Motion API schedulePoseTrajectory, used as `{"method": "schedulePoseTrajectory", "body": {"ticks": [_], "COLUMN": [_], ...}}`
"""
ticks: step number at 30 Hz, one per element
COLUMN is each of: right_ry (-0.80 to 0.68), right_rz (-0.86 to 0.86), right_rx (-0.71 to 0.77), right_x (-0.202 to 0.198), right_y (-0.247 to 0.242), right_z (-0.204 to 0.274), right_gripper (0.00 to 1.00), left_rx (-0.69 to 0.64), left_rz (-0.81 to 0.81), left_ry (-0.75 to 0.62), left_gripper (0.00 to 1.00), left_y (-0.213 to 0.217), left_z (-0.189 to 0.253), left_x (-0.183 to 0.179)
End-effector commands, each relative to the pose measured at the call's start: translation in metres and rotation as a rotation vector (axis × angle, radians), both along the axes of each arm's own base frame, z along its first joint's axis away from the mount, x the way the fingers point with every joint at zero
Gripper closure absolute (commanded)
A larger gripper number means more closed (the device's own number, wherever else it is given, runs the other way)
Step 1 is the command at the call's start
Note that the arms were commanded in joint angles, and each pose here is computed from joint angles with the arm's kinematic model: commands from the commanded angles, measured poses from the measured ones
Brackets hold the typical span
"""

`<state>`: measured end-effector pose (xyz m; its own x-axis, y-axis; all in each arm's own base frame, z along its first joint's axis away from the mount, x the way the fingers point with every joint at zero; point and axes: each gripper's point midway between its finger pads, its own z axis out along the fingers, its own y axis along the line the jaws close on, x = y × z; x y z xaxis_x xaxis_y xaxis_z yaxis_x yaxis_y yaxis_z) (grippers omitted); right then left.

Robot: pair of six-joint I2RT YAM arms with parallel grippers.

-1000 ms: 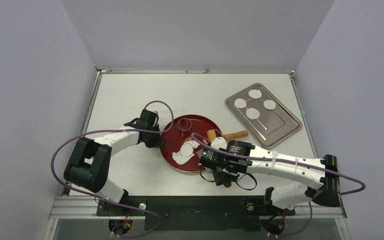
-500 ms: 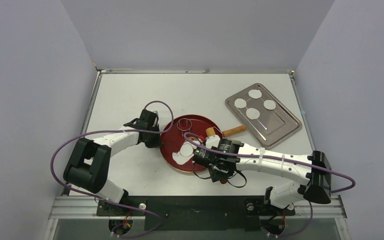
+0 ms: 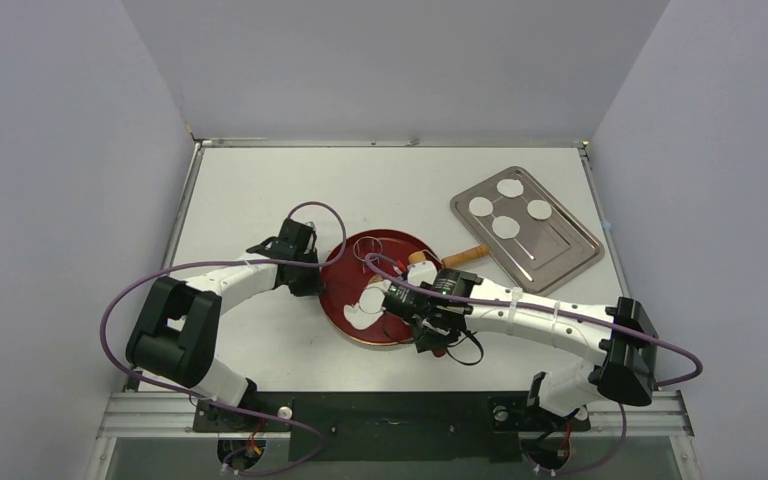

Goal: Roll out the dumpling wrappers from the dough
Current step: Remove the dumpling wrapper from the work surface.

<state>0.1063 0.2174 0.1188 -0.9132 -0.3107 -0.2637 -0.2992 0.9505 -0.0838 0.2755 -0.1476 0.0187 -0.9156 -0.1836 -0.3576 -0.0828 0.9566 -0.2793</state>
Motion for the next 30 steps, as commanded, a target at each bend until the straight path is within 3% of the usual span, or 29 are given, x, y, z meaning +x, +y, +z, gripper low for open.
{"method": "schedulePoseTrajectory", "body": {"ticks": [1,16,30], "right_ry": [-0.044,-0.018,-0.073], "right_rz": [-0.008,0.026,0.010], "right_rx": [0.068,0.131,0.102], "right_x": [0.018,0.036,0.059], "right_y": [0.014,0.041,0.024], "right_z": [0.002,-0.001,0.014], "right_gripper": [1.00,1.00,1.00], "left_rx": [-0.002,-0.002,0.004], "left_rz": [-0.009,-0.012,-0.013], "left_ry": [-0.033,-0.037,-0.030], "left_gripper": [1.00,1.00,1.00], "left_y": [0.001,0.001,0.002], "left_z": [0.009,0.010,0.008], "left_x": [0.003,0.004,0.003]}}
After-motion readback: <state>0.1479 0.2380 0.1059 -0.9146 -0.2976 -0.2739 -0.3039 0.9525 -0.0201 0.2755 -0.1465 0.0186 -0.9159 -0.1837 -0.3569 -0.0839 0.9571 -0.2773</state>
